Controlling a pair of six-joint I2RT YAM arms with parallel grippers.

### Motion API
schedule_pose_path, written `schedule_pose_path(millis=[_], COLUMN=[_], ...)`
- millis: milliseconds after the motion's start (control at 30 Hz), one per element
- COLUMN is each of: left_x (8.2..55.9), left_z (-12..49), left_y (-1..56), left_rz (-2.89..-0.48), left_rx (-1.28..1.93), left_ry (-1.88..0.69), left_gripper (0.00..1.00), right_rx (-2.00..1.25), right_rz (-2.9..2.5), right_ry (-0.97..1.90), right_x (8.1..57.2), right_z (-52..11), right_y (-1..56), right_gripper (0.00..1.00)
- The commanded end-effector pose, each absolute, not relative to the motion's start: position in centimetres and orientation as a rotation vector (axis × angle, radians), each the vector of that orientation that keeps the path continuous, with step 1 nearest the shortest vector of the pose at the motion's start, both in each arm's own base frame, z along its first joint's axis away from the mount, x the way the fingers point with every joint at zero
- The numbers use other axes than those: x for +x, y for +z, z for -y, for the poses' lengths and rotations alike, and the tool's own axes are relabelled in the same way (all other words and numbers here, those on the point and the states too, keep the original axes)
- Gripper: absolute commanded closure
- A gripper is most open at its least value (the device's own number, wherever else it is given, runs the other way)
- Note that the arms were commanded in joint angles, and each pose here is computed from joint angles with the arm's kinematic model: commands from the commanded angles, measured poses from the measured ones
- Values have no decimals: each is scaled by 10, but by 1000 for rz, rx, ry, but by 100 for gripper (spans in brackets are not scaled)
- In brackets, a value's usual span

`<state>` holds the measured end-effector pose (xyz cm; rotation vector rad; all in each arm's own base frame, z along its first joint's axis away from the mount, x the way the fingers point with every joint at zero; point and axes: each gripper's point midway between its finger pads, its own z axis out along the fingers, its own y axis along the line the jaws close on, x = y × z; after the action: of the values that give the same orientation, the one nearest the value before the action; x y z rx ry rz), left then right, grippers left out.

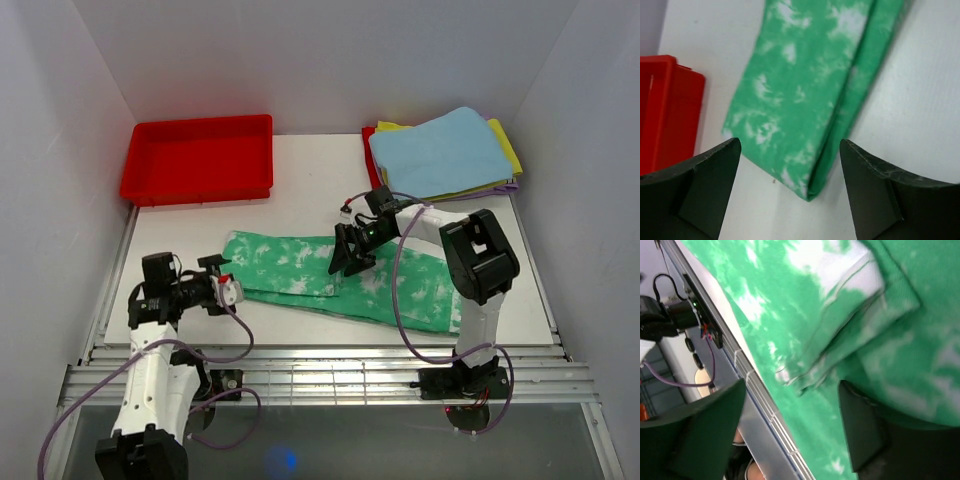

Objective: Fold and stack the trousers
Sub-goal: Fold the trousers

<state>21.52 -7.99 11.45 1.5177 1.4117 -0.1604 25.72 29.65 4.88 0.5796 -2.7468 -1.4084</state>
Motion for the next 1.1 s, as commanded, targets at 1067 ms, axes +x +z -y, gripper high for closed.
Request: schedule_pose_path(millis=[1067], left_x=[330], left_z=[17], left_y=[36], left_rz=[-2605], left_rx=[-117], left_ry=[-1157], left_gripper=[39], right_rx=[1295], right_rz=[2805], right_ry=[-823], right_x=[305], right_z=[-230], right_y=[25], right_gripper=[38])
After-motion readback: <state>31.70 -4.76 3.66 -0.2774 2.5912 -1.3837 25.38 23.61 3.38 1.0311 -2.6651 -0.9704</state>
